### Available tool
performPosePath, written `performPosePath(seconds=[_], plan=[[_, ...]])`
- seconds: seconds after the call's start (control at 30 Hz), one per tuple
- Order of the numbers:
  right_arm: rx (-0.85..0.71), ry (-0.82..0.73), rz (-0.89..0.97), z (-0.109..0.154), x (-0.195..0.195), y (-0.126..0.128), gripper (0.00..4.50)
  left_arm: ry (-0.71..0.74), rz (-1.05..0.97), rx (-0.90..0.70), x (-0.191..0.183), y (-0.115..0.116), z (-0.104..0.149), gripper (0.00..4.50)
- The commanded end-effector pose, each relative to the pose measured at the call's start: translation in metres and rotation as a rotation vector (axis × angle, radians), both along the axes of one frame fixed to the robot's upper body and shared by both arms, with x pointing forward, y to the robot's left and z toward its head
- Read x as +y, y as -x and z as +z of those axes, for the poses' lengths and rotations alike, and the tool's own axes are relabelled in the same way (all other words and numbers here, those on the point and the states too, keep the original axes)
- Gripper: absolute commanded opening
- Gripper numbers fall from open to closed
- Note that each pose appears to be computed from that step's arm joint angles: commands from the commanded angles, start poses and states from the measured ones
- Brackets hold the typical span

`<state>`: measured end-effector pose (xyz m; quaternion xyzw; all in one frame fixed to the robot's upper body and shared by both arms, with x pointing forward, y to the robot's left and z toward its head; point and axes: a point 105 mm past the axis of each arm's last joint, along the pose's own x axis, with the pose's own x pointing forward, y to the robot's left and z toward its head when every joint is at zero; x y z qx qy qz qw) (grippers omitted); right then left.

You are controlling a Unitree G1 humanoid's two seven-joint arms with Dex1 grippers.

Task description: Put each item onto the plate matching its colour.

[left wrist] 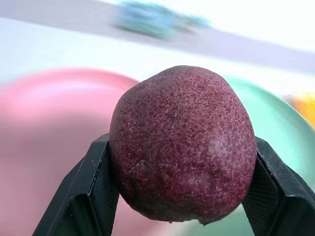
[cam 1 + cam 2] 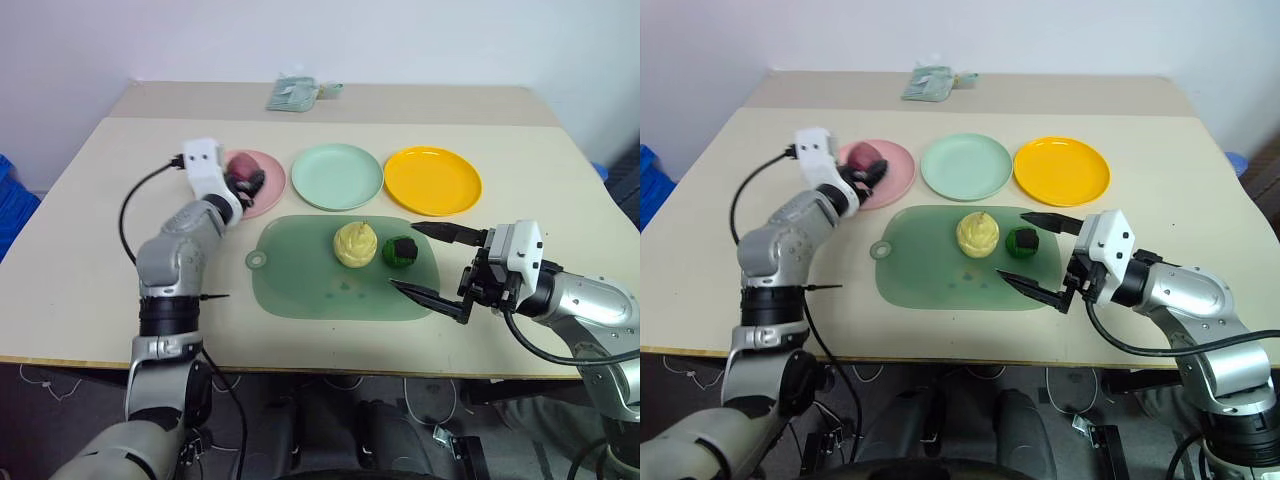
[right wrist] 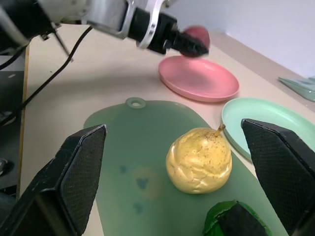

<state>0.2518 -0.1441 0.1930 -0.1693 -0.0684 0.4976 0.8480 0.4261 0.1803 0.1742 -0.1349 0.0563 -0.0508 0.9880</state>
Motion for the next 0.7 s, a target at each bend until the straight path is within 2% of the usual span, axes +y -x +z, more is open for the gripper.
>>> performPosePath(seconds=[0.03, 0.13, 0.17, 0.23, 0.5, 0.6, 0.7], plan=[[-0.047, -0.014, 0.009, 0.008, 0.003, 0.001, 4.50, -0.002, 0.057, -0.017, 0.013, -0.011, 0.004, 3.15], [-0.049, -0.015, 0.006, 0.009, 0.003, 0.002, 4.50, -0.011, 0.041, -0.017, 0.012, -0.014, 0.001, 3.15], [-0.049, -0.016, 0.004, 0.009, 0.003, 0.002, 4.50, -0.012, 0.034, -0.019, 0.010, -0.014, 0.001, 3.71], [-0.051, -0.016, -0.001, 0.009, 0.002, 0.003, 4.50, -0.020, 0.015, -0.026, 0.007, -0.014, 0.000, 4.44], [-0.054, -0.026, -0.014, 0.010, 0.002, 0.001, 4.50, -0.088, -0.024, -0.098, -0.003, -0.010, 0.008, 4.44], [-0.053, -0.034, -0.013, 0.012, 0.003, -0.001, 4.50, -0.132, -0.214, -0.256, -0.037, 0.004, 0.032, 4.44], [-0.050, -0.038, -0.008, 0.013, 0.005, -0.002, 4.50, -0.098, -0.444, -0.299, -0.069, 0.027, 0.039, 4.44]])
